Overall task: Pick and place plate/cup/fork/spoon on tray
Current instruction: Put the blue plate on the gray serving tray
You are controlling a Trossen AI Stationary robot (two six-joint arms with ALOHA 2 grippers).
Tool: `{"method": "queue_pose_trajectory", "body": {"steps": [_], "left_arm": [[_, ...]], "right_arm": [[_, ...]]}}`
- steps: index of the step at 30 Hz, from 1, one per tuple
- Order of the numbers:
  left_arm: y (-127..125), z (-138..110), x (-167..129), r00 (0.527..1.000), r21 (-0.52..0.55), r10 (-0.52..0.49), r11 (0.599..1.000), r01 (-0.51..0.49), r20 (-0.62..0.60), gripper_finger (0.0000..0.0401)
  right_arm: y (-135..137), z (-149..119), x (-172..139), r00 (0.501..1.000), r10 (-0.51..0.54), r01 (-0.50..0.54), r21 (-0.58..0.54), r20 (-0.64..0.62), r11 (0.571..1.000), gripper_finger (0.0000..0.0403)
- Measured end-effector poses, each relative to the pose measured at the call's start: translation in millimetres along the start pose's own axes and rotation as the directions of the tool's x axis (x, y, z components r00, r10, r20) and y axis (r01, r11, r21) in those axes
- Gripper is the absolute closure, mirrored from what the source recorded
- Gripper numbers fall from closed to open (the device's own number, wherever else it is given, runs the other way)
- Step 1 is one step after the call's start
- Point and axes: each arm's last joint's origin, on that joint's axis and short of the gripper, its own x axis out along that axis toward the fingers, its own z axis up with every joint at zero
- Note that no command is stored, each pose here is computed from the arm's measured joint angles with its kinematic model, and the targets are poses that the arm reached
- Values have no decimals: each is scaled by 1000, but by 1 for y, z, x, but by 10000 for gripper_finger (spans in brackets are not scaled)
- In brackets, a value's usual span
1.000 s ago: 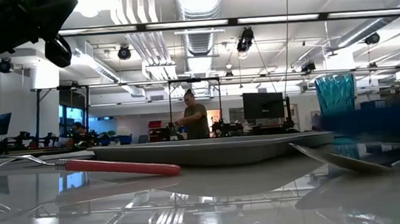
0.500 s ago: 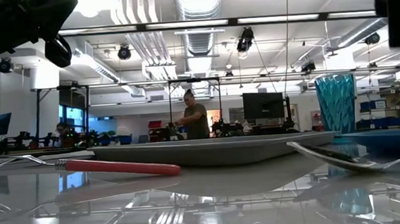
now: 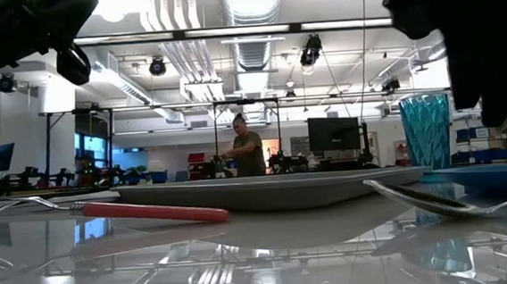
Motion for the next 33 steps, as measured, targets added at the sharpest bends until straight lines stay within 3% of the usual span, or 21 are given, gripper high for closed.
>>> {"method": "queue_pose_trajectory", "body": {"steps": [5,12,19,25,33], "left_arm": [[0,0,0,1000,0,1,1000,-1,-1,401],[0,0,0,1000,1,1,1000,-1,-2,401],[0,0,0,1000,1,1,1000,-1,-1,401],[0,0,0,1000,1,1,1000,-1,-1,401],[0,0,0,1000,2,1,1000,-1,0,401]], "right_arm": [[0,8,6,1000,-19,19,92,-4,996,110],[24,13,13,997,-40,47,110,-64,993,122],[40,13,15,936,-313,331,99,-163,938,139],[64,12,34,923,-343,358,59,-174,932,141],[64,9,53,849,-489,503,23,-201,864,142]]}}
